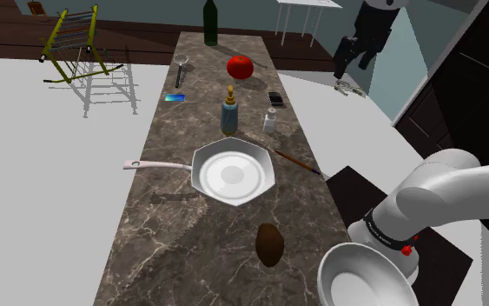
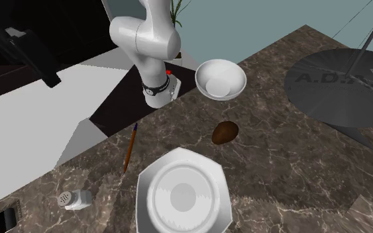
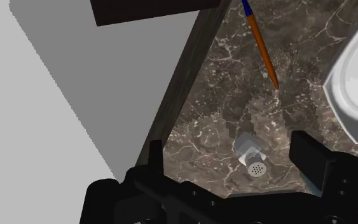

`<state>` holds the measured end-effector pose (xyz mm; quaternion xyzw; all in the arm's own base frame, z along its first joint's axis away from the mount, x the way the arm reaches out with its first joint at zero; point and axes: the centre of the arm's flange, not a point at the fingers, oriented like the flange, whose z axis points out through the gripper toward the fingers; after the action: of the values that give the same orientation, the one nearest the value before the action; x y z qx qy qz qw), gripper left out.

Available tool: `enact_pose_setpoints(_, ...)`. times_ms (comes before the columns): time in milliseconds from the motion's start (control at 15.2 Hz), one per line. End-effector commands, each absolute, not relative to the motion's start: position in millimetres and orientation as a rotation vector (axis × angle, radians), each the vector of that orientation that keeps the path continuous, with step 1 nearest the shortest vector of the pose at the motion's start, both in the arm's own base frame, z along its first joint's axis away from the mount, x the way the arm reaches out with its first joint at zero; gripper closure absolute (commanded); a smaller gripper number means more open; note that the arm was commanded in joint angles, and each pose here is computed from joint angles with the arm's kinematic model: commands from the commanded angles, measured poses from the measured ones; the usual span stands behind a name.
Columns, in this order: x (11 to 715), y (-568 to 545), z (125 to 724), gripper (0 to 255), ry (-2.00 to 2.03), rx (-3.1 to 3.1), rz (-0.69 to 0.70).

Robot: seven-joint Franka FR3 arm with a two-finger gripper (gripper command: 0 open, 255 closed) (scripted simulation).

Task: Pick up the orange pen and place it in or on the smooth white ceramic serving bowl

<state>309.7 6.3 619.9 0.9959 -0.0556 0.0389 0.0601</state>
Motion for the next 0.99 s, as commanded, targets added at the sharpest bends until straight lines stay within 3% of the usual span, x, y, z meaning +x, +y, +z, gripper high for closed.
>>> enact_pose_setpoints(0, 310, 6, 620, 0, -0.168, 3.014, 0.118)
enact_pose_setpoints(924, 351, 48, 453, 0, 0.274, 3.147, 0.103)
